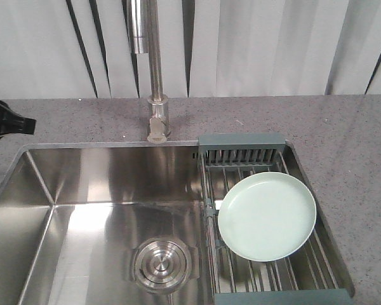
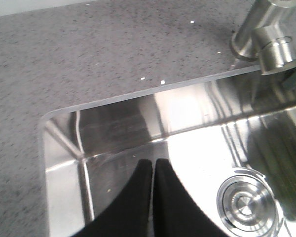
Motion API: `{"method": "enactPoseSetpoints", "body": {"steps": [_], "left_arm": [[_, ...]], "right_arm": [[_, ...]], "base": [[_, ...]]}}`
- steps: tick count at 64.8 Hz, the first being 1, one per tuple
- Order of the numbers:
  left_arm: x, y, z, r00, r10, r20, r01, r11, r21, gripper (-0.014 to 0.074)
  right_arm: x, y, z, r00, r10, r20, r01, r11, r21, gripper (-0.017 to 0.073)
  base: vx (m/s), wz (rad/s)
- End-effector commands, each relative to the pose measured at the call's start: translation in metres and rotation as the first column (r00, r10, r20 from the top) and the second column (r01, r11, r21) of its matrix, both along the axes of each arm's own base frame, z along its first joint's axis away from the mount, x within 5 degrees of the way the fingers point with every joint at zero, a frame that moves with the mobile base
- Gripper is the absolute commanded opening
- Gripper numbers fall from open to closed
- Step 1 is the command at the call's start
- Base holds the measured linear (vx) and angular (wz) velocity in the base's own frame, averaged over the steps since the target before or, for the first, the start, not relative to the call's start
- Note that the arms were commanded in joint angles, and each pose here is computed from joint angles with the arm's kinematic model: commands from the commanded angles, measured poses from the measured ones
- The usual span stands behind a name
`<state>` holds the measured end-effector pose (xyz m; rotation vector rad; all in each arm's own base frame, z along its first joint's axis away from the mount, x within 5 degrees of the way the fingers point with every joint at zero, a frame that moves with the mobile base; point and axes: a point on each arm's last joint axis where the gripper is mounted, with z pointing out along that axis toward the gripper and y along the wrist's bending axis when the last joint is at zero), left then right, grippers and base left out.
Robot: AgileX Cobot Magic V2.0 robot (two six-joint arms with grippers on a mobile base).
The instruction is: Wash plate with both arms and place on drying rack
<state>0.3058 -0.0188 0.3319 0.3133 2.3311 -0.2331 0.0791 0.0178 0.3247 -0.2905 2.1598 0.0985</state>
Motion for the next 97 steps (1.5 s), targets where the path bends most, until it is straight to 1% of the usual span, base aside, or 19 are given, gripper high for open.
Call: {"method": "enactPoseSetpoints", "body": {"steps": [1,5,12,21,26,29,31,38,42,46,50,56,61,69,75,82,88,94,97], "left_arm": [[0.011,-0.008,0.015,0.993,-0.068,0.096,0.074,0.996,-0.057,-0.0008],[0.020,-0.014,0.010,0.988,-0.120,0.095,0.129,0.987,-0.098,-0.0008],[0.033,-0.021,0.001,0.974,-0.199,0.113,0.213,0.968,-0.131,-0.0008],[0.050,-0.027,-0.007,0.947,-0.285,0.148,0.306,0.941,-0.146,-0.0008],[0.059,-0.031,-0.012,0.925,-0.342,0.163,0.366,0.920,-0.144,-0.0008],[0.064,-0.033,-0.013,0.906,-0.383,0.179,0.409,0.901,-0.143,-0.0008],[0.067,-0.035,-0.014,0.887,-0.420,0.190,0.448,0.883,-0.141,-0.0008],[0.075,-0.043,-0.018,0.821,-0.525,0.226,0.563,0.811,-0.162,-0.0008],[0.078,-0.047,-0.020,0.778,-0.576,0.251,0.622,0.764,-0.173,-0.0008],[0.081,-0.051,-0.020,0.753,-0.599,0.271,0.651,0.737,-0.181,-0.0008],[0.085,-0.055,-0.022,0.733,-0.617,0.287,0.673,0.719,-0.173,-0.0008],[0.086,-0.061,-0.024,0.693,-0.650,0.313,0.710,0.691,-0.137,-0.0008],[0.086,-0.069,-0.025,0.649,-0.683,0.335,0.745,0.661,-0.095,-0.0008],[0.087,-0.081,-0.027,0.610,-0.701,0.369,0.769,0.637,-0.062,-0.0008],[0.087,-0.092,-0.028,0.568,-0.720,0.399,0.795,0.605,-0.040,-0.0008],[0.086,-0.104,-0.030,0.542,-0.736,0.406,0.810,0.586,-0.021,-0.0008],[0.089,-0.112,-0.034,0.533,-0.743,0.404,0.814,0.581,-0.004,-0.0008],[0.095,-0.119,-0.040,0.538,-0.742,0.400,0.809,0.588,0.003,-0.0008],[0.097,-0.122,-0.042,0.530,-0.747,0.402,0.812,0.584,0.015,-0.0008]], "right_arm": [[0.003,0.001,0.012,0.997,-0.002,0.078,0.000,1.000,0.018,0.0246],[0.003,0.001,0.012,0.997,-0.002,0.078,0.000,1.000,0.018,0.0246],[0.003,0.001,0.012,0.997,-0.002,0.078,0.001,1.000,0.019,0.0246],[0.003,0.001,0.012,0.997,-0.002,0.078,0.001,1.000,0.019,0.0246],[0.003,0.001,0.012,0.997,-0.002,0.078,0.001,1.000,0.019,0.0246],[0.003,0.001,0.012,0.997,-0.002,0.078,0.001,1.000,0.019,0.0246],[0.003,0.001,0.012,0.997,-0.002,0.078,0.001,1.000,0.019,0.0246],[0.003,0.001,0.012,0.997,-0.002,0.078,0.001,1.000,0.019,0.0246],[0.003,0.001,0.012,0.997,-0.002,0.078,0.001,1.000,0.019,0.0246],[0.003,0.001,0.012,0.997,-0.002,0.078,0.001,1.000,0.019,0.0246],[0.003,0.001,0.012,0.997,-0.002,0.078,0.001,1.000,0.019,0.0246],[0.003,0.001,0.012,0.997,-0.002,0.078,0.001,1.000,0.019,0.0246],[0.003,0.001,0.012,0.997,-0.002,0.078,0.001,1.000,0.019,0.0246],[0.003,0.001,0.012,0.997,-0.002,0.078,0.001,1.000,0.019,0.0246],[0.003,0.001,0.012,0.997,-0.002,0.078,0.001,1.000,0.019,0.0246],[0.003,0.001,0.012,0.997,-0.002,0.078,0.001,1.000,0.019,0.0246],[0.003,0.001,0.012,0.997,-0.002,0.078,0.000,1.000,0.018,0.0246],[0.003,0.001,0.012,0.997,-0.002,0.078,0.000,1.000,0.018,0.0246],[0.003,0.001,0.012,0.997,-0.002,0.078,0.000,1.000,0.018,0.0246]], "base": [[0.00,0.00],[0.00,0.00],[0.00,0.00],[0.00,0.00],[0.00,0.00],[0.00,0.00],[0.00,0.00],[0.00,0.00],[0.00,0.00],[0.00,0.00],[0.00,0.00],[0.00,0.00],[0.00,0.00],[0.00,0.00],[0.00,0.00],[0.00,0.00],[0.00,0.00],[0.00,0.00],[0.00,0.00]]}}
